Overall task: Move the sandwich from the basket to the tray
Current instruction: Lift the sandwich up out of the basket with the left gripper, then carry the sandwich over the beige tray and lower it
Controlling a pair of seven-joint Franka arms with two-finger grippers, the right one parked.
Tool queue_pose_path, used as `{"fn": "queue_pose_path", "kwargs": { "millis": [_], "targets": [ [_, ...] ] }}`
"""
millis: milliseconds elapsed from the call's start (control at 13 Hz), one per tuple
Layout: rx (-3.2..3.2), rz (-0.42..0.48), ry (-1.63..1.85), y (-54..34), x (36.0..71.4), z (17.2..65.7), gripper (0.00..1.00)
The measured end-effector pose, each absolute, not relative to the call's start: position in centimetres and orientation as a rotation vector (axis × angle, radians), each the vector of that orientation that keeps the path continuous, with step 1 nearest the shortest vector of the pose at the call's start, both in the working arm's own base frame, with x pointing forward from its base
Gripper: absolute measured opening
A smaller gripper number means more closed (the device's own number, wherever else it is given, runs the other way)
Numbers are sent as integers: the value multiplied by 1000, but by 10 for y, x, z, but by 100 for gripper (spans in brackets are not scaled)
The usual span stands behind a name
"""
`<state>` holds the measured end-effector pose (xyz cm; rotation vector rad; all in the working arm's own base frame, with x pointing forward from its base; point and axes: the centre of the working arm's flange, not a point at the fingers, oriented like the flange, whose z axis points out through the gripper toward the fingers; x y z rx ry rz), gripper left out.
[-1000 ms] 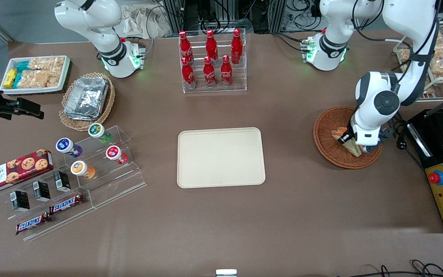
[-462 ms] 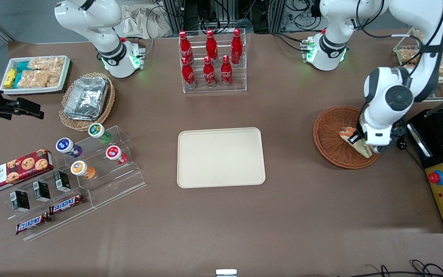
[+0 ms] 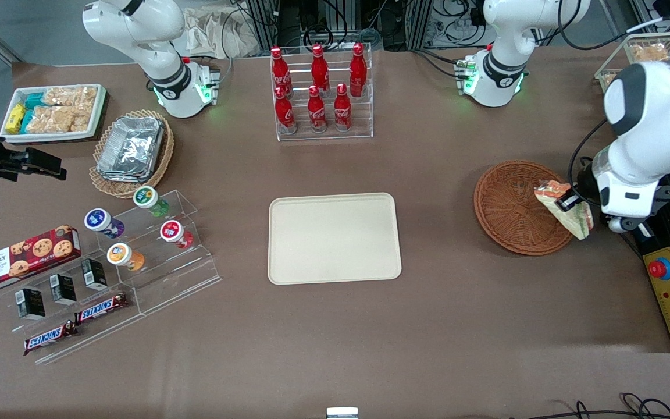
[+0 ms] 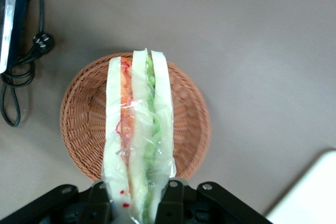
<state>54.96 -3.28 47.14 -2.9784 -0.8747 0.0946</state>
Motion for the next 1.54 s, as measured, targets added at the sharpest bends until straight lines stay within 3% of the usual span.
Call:
{"fn": "queue_pose_path", "kwargs": {
  "millis": [308, 615, 923, 1154, 1538],
  "targets": [
    [-3099, 106, -597, -115, 551, 533, 22],
    [-3176, 161, -347, -209, 532, 529, 22],
    [-3295, 81, -158, -296, 543, 471, 22],
    [-3345, 27, -104, -333, 561, 401, 22],
    [-3290, -21, 53, -379, 558, 276, 22]
  ]
}}
